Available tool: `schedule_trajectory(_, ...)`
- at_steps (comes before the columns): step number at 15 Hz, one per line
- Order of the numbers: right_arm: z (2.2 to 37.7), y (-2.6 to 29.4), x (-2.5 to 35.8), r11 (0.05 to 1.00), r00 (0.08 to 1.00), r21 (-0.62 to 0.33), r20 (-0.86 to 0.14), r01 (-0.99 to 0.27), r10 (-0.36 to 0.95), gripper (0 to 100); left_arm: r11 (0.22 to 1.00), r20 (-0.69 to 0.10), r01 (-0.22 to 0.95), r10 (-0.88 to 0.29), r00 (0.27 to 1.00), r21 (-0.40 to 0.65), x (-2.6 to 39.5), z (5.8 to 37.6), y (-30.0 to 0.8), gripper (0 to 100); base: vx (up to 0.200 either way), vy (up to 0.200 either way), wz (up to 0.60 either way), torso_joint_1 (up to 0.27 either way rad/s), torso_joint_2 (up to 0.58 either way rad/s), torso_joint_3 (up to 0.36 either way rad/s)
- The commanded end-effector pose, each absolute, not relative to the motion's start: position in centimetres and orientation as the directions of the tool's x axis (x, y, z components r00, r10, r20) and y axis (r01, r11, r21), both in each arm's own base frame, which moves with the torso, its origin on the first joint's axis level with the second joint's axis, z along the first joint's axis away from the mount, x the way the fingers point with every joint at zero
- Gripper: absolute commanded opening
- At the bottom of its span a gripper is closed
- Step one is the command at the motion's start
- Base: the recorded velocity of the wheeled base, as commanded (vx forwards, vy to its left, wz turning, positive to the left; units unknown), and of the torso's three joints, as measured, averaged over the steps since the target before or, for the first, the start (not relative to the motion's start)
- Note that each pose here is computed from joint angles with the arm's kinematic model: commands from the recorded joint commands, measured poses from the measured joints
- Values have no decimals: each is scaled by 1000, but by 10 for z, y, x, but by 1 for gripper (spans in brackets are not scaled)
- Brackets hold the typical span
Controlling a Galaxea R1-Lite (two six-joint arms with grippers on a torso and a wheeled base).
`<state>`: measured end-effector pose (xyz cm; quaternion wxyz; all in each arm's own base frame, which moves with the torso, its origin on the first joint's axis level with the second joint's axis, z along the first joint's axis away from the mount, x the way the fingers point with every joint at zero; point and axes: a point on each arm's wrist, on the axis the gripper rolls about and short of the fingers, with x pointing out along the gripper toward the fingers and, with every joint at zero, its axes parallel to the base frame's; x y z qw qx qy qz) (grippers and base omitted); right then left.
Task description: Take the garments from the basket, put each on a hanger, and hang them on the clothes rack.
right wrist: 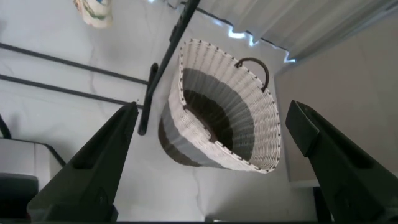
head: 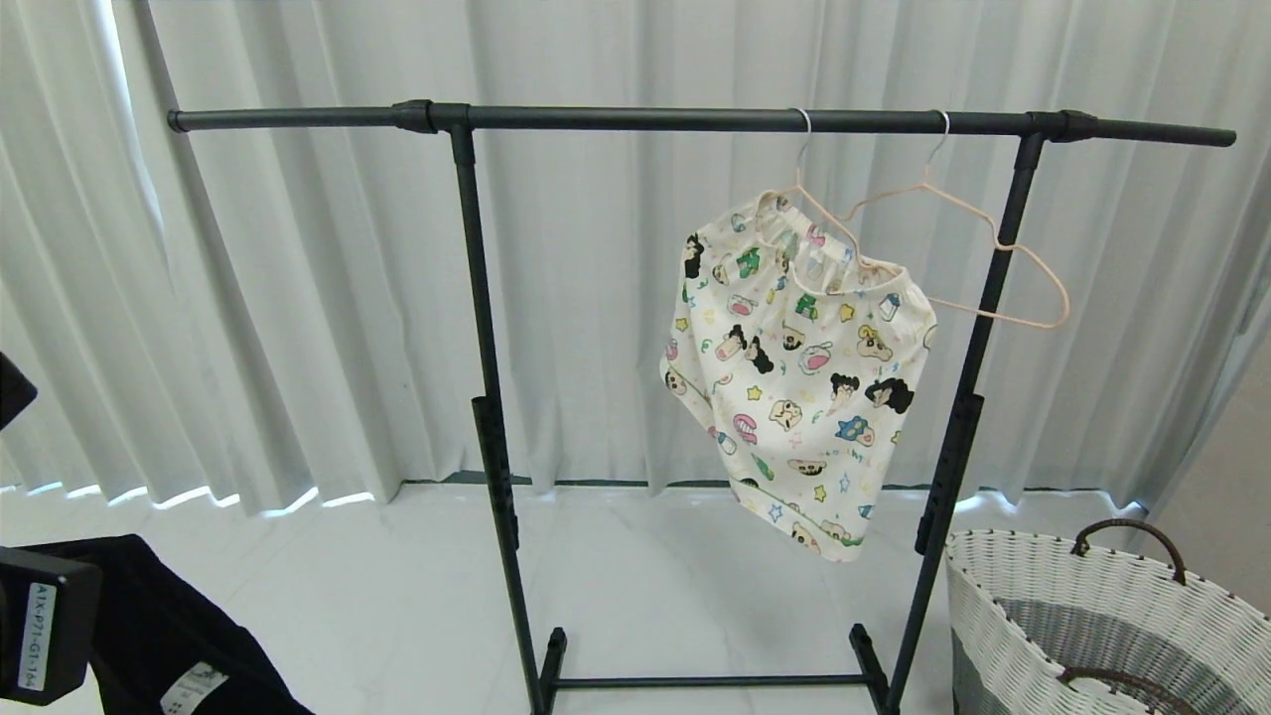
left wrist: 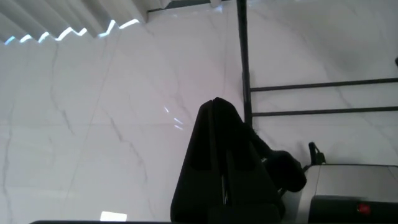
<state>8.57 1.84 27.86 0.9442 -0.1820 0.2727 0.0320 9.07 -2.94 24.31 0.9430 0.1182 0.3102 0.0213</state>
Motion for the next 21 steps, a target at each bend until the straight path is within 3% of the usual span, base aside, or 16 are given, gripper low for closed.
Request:
schedule_trajectory(1, 277, 20, 92, 931, 841, -326, -539, -162, -43, 100, 971, -574, 31, 115, 811, 238, 85, 241, -26, 0, 0, 0, 0, 207, -452, -286)
schedule_trajectory(4, 279, 22, 105, 941, 856, -311, -515, -131, -51, 100, 956, -561, 61, 115, 820, 286, 73, 236, -21, 0, 0, 0, 0, 185, -465, -279)
schedule_trajectory(18, 278, 26, 127, 941, 866, -318, -496, -113, -64, 100, 957, -566, 49, 128, 814, 286, 70, 232, -18, 0, 0, 0, 0, 222, -499, -280)
schedule_trajectory(21, 278, 26, 126, 939, 866, -322, -497, -117, -62, 100, 954, -569, 57, 127, 813, 295, 70, 231, -19, 0, 0, -67, 0, 84, -170, -100)
